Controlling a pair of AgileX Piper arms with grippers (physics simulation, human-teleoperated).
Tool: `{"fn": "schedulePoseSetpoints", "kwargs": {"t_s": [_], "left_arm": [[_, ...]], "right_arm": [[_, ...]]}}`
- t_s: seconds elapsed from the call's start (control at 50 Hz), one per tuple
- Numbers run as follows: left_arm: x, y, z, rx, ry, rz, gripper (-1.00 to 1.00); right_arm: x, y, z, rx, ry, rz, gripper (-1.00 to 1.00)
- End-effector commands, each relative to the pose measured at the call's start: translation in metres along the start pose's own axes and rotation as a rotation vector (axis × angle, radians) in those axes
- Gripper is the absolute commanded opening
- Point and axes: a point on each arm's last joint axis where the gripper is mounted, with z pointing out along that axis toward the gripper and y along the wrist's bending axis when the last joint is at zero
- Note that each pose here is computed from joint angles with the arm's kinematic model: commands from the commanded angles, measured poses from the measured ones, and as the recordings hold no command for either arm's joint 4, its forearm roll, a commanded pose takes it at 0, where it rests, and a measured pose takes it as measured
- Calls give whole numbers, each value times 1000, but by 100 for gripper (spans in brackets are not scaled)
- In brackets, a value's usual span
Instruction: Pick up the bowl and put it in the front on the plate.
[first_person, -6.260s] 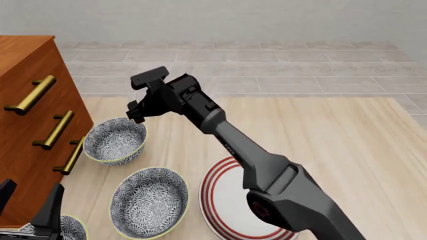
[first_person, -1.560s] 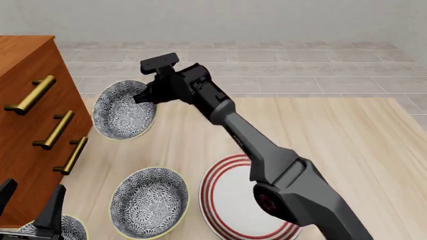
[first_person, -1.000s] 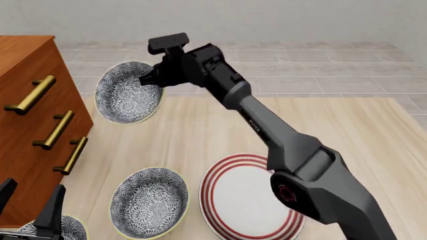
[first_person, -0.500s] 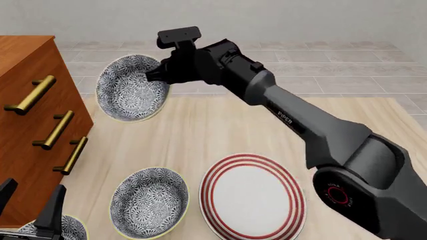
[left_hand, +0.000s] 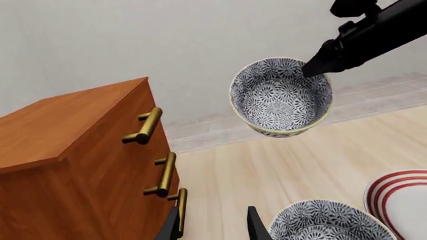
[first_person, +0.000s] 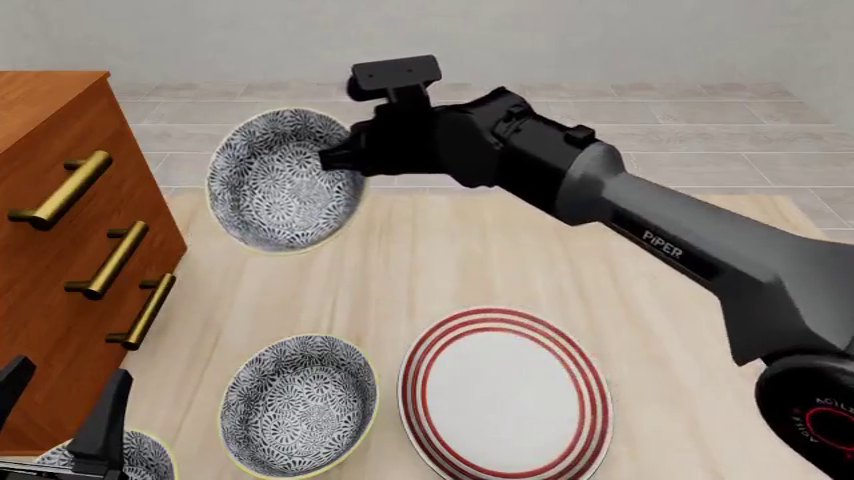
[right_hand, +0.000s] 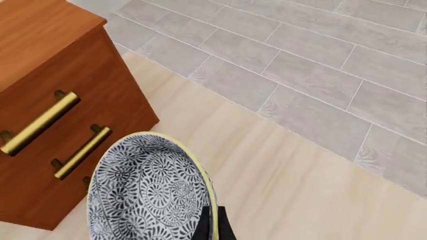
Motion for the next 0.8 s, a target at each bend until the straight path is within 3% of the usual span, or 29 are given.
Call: {"fn": "schedulePoseSetpoints", "kwargs": {"t_s": [0.02, 0.68, 0.8], "left_arm": [[0, 0, 0, 3, 0, 2, 100], [-1, 0, 0, 4, -13, -9, 100], [0, 0, 0, 2, 1, -47, 100]], "right_arm": [[0, 5, -34, -16, -24, -6, -100], [9, 4, -90, -24, -49, 16, -100], [15, 3, -94, -21, -41, 15, -100]]}}
